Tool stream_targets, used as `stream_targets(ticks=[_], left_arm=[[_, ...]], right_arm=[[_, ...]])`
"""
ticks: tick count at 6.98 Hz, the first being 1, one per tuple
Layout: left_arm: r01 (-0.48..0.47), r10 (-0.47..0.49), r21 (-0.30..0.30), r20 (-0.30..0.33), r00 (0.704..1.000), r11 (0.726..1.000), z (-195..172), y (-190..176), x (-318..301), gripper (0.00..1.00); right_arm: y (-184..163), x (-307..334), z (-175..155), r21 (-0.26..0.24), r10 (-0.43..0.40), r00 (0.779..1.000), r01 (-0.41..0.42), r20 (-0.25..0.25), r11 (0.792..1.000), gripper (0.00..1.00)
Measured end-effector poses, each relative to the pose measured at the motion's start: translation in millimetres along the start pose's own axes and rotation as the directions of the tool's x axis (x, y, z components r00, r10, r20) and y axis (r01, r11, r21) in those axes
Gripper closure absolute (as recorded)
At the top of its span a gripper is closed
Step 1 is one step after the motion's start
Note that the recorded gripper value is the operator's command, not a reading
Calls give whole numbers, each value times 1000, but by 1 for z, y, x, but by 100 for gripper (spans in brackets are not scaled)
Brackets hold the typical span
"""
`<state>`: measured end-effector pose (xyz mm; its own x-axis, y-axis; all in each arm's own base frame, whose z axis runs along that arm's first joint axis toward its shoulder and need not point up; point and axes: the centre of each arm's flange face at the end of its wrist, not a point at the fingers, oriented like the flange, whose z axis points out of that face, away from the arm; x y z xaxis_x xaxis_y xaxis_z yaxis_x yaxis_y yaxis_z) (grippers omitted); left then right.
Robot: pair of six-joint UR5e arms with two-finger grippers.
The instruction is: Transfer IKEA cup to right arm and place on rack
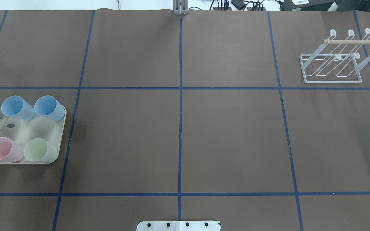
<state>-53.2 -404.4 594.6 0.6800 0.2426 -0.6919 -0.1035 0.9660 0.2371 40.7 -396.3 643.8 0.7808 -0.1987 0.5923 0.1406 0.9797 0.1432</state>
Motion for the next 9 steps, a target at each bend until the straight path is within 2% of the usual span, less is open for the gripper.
stream_targets(ticks=[5,8,9], left_arm=[[-32,32,31,4,999,999,-12,-5,12,0],[-62,61,65,5,998,996,-28,-12,28,0],[-93,92,96,13,996,991,-37,-22,37,0]], right_arm=[[-2,-3,-4,8,-6,1000,6,2,1000,0],[-11,-27,-28,61,-47,997,43,61,997,0],[-19,-40,-42,101,-80,993,71,85,992,0]])
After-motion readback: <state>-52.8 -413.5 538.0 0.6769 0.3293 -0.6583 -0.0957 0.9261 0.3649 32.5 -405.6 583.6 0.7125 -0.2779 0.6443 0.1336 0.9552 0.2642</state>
